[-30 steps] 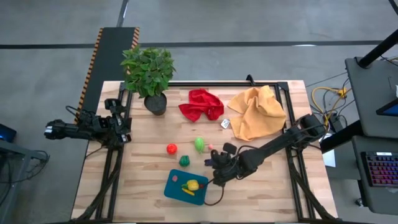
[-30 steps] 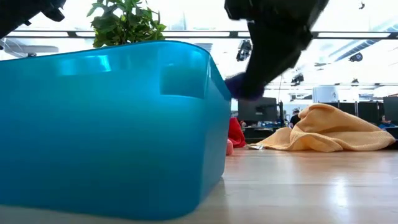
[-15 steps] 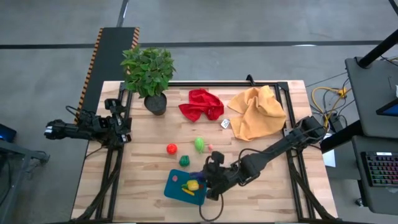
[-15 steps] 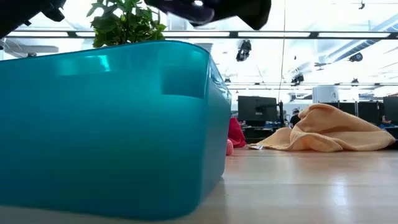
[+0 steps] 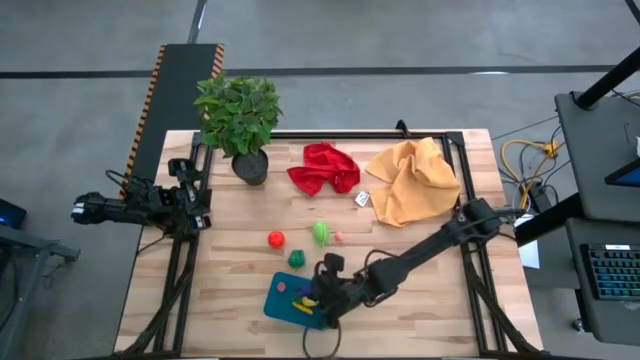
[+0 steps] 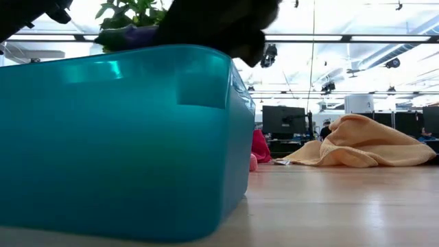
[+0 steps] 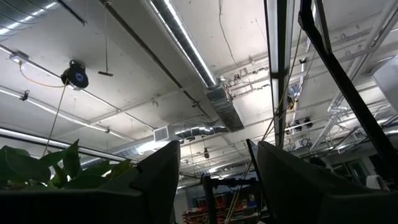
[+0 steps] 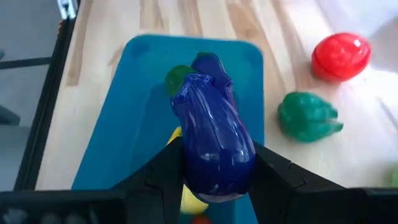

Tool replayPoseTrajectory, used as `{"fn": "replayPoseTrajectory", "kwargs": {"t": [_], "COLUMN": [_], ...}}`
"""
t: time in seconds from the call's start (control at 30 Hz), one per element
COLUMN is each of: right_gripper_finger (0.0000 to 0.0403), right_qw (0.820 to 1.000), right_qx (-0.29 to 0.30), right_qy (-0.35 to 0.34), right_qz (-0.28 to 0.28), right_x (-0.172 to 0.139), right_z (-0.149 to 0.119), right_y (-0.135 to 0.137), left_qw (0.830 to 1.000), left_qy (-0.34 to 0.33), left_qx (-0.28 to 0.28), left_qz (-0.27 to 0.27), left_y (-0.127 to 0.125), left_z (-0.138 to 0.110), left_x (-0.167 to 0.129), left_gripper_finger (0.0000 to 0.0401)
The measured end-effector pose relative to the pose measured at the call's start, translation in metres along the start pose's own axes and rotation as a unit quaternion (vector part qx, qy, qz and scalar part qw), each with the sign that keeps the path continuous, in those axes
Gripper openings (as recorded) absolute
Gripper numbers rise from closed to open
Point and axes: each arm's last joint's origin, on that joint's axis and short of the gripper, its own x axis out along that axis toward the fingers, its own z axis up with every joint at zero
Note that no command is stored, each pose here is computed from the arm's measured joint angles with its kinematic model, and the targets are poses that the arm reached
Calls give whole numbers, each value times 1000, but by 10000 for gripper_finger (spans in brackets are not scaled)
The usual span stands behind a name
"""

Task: Pick and placing Produce into tupperware
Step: Put the eggplant into the blue basket, then put the peach into the blue basket

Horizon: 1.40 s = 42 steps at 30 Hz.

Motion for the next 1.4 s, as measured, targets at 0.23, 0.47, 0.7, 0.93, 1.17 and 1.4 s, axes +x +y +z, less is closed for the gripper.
{"fn": "replayPoseTrajectory", "kwargs": {"t": [0.23, 0.47, 0.7, 0.93, 1.17, 1.4], "right_gripper_finger": [134, 120, 120, 126, 157, 185], "right_qw": [1000, 1000, 1000, 999, 999, 999], "right_qx": [-9, -12, -15, -13, -13, -13], "right_qy": [-13, -10, -7, 3, 7, 6], "right_qz": [-5, 14, 21, 40, 43, 39], "right_x": [14, 32, 36, 38, 40, 41], "right_z": [12, 16, 20, 21, 20, 22], "right_y": [-3, -2, -7, -11, -12, -16], "left_qw": [1000, 1000, 1000, 1000, 1000, 1000], "left_qy": [0, 0, 0, 0, 0, 0], "left_qx": [0, 0, 0, 1, 1, 1], "left_qz": [0, 0, 0, 0, 0, 0], "left_y": [0, 0, 0, 0, 0, 0], "left_z": [0, 0, 0, 0, 0, 0], "left_x": [0, 0, 0, 0, 0, 0], "left_gripper_finger": [199, 199, 199, 199, 199, 199]}}
